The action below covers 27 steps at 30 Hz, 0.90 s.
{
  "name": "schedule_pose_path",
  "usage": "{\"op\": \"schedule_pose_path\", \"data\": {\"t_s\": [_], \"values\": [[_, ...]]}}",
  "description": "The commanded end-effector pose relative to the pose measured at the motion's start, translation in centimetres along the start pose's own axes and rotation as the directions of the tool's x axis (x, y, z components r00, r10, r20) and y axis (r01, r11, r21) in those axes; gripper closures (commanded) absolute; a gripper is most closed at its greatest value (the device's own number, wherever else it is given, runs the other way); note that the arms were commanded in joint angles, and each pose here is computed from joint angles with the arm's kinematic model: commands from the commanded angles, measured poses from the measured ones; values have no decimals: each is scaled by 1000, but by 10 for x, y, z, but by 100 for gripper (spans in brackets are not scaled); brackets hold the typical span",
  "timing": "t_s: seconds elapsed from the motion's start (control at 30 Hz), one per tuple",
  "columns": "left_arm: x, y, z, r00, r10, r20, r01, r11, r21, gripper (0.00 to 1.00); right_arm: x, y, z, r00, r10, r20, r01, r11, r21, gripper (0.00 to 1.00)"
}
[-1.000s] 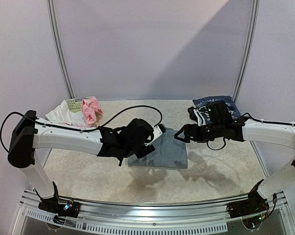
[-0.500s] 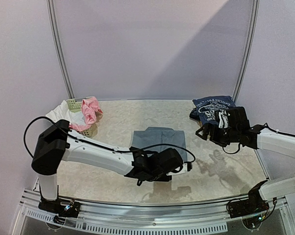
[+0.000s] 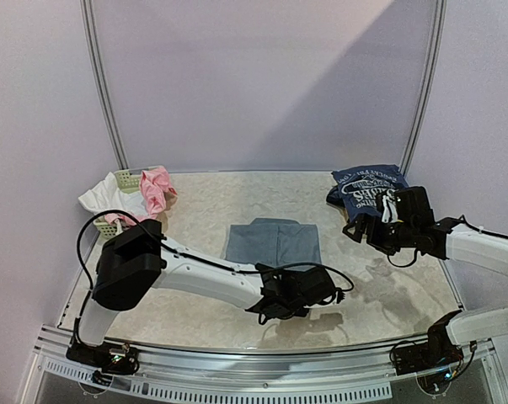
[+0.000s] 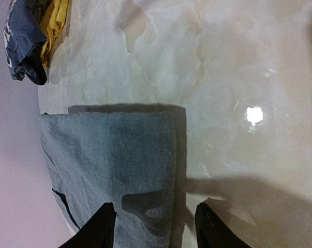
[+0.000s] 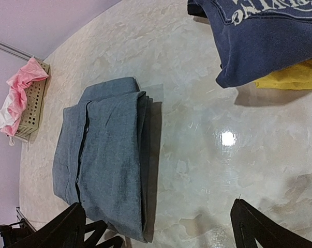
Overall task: Fold and stack the mixed laundry pile
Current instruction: Pick up the square-folded shirt from the center of the board.
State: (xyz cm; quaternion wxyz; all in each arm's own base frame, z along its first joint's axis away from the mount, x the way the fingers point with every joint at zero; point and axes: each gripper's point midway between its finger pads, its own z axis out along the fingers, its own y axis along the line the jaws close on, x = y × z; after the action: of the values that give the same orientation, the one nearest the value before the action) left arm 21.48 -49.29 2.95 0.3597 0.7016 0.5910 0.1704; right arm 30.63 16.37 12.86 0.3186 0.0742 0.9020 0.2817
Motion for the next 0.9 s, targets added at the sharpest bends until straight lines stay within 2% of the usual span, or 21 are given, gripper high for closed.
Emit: {"op": "schedule_pose_path", "data": {"t_s": [0.0, 0.13, 0.33, 0.53, 0.87], "values": [[10, -18, 20, 996, 69, -56, -69, 998, -2, 48, 2, -9, -2, 1000, -2, 2, 2, 1000, 28, 1], [14, -15, 31, 993, 84, -79, -88, 995, -41, 53, 3, -11, 0, 1000, -4, -2, 4, 1000, 30, 1], [17, -14, 44, 992, 90, -85, -96, 993, -67, 68, 3, -14, 2, 1000, -1, -5, 2, 999, 35, 1], [14, -7, 42, 997, 57, -55, -62, 993, -99, 100, 4, -13, 6, 1000, 10, -14, -10, 1000, 25, 1], [16, 27, 15, 982, -152, 113, 165, 980, -108, 100, 5, 3, 16, 996, 65, -63, -69, 995, -66, 1]]}}
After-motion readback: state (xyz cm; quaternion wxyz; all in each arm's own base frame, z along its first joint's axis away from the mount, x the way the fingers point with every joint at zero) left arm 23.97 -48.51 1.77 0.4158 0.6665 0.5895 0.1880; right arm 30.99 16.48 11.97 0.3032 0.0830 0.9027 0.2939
